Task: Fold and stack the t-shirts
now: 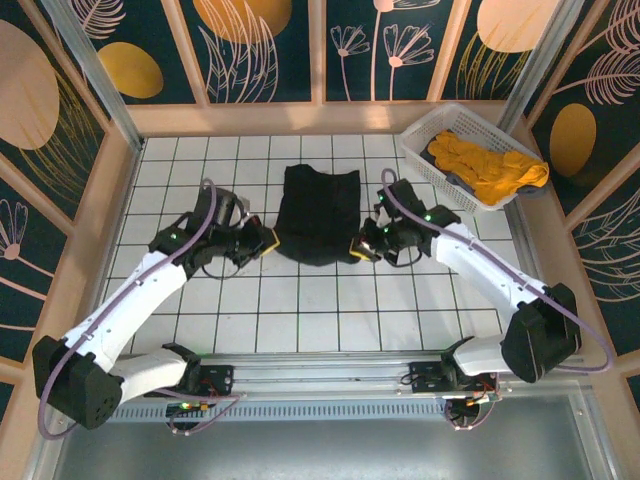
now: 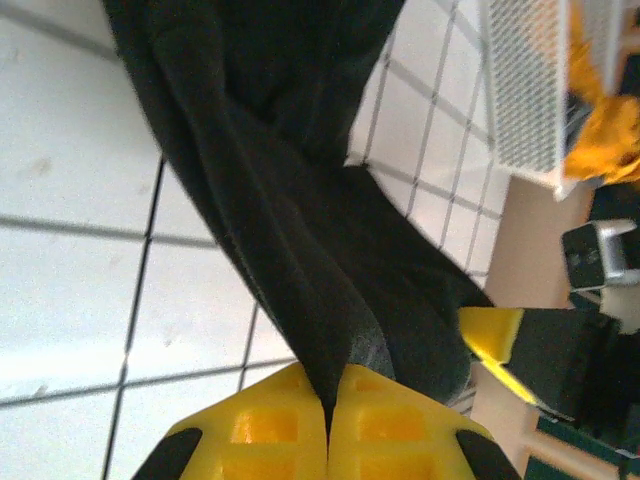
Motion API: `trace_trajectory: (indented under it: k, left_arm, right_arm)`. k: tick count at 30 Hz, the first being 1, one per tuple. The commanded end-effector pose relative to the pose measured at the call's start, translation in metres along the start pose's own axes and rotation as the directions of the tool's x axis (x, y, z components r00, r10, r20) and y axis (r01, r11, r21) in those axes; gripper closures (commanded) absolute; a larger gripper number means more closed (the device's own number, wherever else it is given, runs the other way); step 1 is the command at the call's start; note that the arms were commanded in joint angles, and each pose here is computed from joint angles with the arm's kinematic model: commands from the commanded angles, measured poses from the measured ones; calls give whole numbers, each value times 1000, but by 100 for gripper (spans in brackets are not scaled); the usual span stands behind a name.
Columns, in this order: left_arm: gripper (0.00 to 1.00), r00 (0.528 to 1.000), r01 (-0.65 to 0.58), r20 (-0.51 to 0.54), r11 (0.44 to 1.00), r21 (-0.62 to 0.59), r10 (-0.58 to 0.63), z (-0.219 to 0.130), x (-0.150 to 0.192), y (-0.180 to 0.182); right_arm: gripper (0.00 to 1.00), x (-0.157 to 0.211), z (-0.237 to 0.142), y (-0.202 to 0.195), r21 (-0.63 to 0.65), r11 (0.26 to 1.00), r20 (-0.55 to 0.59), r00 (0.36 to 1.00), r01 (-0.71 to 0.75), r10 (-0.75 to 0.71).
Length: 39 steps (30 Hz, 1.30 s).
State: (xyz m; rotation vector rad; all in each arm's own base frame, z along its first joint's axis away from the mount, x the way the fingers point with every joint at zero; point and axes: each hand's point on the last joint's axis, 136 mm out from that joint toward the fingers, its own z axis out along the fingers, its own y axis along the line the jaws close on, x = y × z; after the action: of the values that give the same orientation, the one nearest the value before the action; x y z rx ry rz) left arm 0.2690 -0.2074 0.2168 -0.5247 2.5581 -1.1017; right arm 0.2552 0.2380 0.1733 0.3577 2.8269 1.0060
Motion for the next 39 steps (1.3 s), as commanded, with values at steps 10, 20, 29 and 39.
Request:
trace_trajectory:
  k: [10,20,29,39]
  left_arm:
    - [100,989,93,110,993,68,-100,64,-137,-39]
    - [78,987,110,121,994,-28,-105,175,-250,-10]
    - [30,975,95,201,995,12,-95,115,-223,-20]
    - [40,916,393,11,904,171,-400,124,-57,-27]
  right_arm:
    - [100,-144,21,17,17,977,140,968,-213,209]
    - [64,-285,74,12,21,989,234,963,-146,137]
    - [27,-274,21,20,51,998,342,940,-25,6]
    - [33,-135,-7,23,-160,985,390,921,70,-2]
